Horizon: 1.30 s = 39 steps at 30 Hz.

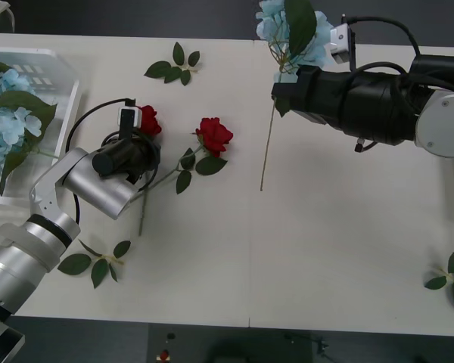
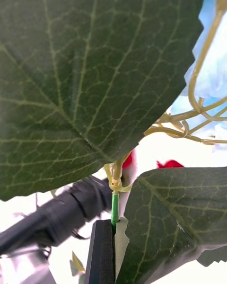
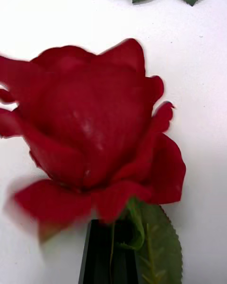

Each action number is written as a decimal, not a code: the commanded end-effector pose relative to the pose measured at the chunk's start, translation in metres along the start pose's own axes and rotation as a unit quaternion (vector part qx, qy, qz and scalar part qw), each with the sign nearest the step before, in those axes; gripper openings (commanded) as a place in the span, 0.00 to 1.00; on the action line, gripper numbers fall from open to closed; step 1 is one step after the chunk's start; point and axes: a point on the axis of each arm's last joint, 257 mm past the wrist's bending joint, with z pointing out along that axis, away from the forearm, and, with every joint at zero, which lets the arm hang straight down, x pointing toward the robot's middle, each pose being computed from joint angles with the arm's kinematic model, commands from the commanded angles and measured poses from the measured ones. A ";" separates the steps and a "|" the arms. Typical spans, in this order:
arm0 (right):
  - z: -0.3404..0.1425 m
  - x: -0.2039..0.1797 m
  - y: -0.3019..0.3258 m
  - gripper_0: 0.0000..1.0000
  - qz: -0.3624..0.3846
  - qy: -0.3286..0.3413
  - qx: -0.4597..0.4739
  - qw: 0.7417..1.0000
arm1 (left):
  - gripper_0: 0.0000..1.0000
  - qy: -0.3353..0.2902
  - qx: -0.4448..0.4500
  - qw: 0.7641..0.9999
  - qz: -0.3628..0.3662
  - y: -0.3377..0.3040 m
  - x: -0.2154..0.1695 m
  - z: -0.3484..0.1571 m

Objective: Put the red flowers into the right box and the blue flowers into the left box

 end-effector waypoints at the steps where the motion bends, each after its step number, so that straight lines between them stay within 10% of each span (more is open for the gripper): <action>1: 0.011 -0.014 0.036 0.00 -0.098 -0.020 -0.036 0.994 | 0.00 -0.024 0.021 0.999 -0.004 -0.013 -0.029 -0.010; 15: 0.002 -0.004 0.055 0.00 -0.109 0.057 -0.087 0.989 | 0.03 0.011 0.062 0.997 -0.038 -0.033 -0.066 -0.071; 16: 0.000 -0.005 0.056 0.00 -0.107 0.060 -0.094 0.988 | 0.22 0.011 0.057 0.998 -0.034 -0.031 -0.065 -0.070; 17: -0.002 -0.005 0.057 0.00 -0.110 0.064 -0.103 0.987 | 0.79 0.007 0.048 0.998 -0.027 -0.027 -0.064 -0.068; 18: -0.002 -0.007 0.058 0.00 -0.112 0.063 -0.107 0.986 | 1.00 0.005 0.042 0.999 -0.022 -0.023 -0.064 -0.068; 39: -0.006 0.000 0.075 0.00 -0.197 0.026 -0.256 0.946 | 1.00 0.051 0.198 0.978 -0.031 -0.046 -0.079 -0.142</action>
